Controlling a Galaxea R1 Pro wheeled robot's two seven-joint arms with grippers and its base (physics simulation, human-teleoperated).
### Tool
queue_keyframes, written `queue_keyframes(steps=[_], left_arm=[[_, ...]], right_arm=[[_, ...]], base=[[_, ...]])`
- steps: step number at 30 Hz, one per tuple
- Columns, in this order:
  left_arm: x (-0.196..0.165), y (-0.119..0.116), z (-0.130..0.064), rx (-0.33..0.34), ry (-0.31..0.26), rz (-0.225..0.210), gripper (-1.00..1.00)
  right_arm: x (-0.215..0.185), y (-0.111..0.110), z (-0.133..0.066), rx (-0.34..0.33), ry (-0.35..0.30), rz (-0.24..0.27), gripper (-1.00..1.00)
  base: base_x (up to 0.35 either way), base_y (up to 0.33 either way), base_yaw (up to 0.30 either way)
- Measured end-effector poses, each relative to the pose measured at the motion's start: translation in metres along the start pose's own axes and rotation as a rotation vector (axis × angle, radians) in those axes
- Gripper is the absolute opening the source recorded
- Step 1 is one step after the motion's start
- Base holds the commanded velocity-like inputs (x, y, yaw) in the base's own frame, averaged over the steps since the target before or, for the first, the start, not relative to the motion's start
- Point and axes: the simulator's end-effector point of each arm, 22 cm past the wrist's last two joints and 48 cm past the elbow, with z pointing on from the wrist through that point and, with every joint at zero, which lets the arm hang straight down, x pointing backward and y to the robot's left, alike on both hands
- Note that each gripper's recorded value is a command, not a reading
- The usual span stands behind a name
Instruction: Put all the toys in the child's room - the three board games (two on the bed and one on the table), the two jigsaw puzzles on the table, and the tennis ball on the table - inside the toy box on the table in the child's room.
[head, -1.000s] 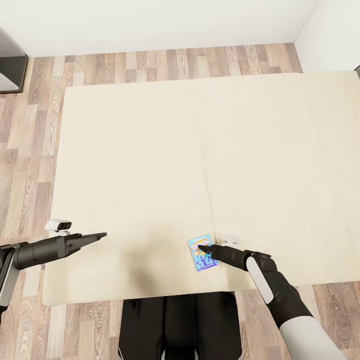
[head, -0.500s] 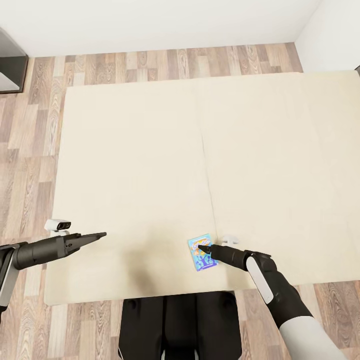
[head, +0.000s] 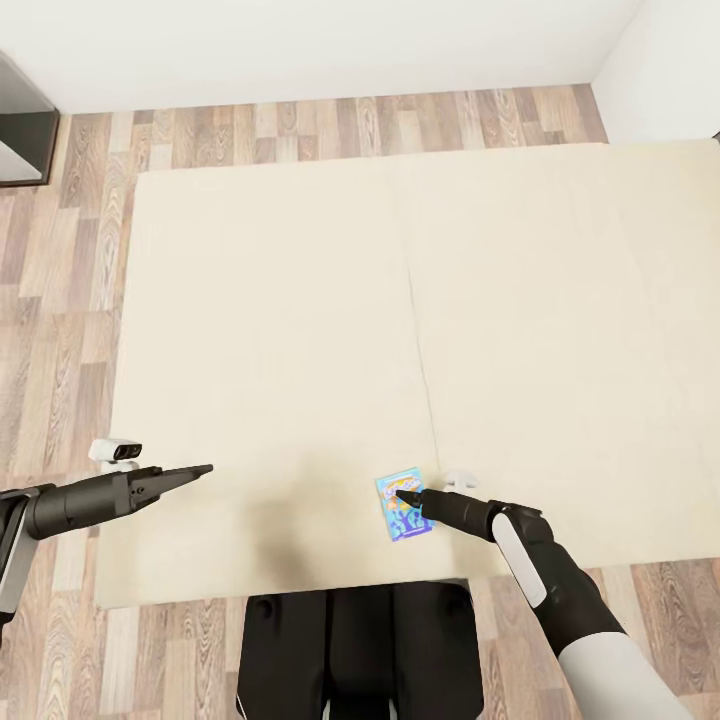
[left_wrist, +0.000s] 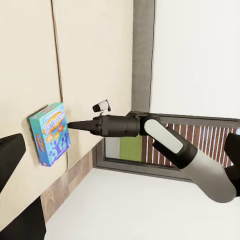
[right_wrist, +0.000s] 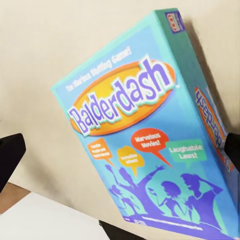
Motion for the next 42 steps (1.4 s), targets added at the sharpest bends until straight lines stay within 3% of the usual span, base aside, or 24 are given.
queue_keyframes(steps=[42], left_arm=[[-0.0001,-0.0001,0.0000,0.000,0.000,0.000,1.00]], right_arm=[[-0.0010,-0.0046,-0.0023,0.007,0.000,-0.003,1.00]], base=[[0.000,0.027,0.000]])
